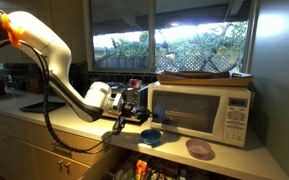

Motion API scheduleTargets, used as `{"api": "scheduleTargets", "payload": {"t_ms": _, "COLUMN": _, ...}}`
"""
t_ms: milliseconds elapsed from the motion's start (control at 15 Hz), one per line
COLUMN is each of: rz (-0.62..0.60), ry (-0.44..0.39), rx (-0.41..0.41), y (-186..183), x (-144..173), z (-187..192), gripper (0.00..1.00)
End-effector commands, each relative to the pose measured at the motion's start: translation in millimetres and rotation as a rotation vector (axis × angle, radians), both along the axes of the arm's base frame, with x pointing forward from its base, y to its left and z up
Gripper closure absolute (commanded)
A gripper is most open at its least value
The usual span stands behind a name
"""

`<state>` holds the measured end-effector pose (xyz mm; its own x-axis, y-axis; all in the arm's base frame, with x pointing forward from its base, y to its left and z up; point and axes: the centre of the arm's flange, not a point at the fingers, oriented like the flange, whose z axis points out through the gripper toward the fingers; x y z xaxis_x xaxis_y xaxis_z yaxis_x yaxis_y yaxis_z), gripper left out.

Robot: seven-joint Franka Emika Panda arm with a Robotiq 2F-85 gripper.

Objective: Pour the water out of the blue cup and into the blue bowl

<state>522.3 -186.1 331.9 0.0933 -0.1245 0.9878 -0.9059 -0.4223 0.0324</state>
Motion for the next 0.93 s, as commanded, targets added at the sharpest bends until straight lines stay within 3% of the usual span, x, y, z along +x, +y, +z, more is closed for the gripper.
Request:
{"api": "scheduleTargets", "payload": {"t_ms": 0, "rz": 0.043, "ry": -0.049, "rx": -0.08, "y": 10.8, "x": -18.1, "z": -7.4, "gripper": 0.99}}
{"api": "scheduleTargets", "payload": {"t_ms": 867, "rz": 0.101, "ry": -0.055, "rx": -0.341, "y": 10.0, "x": -33.3, "z": -24.1, "gripper": 0.99}}
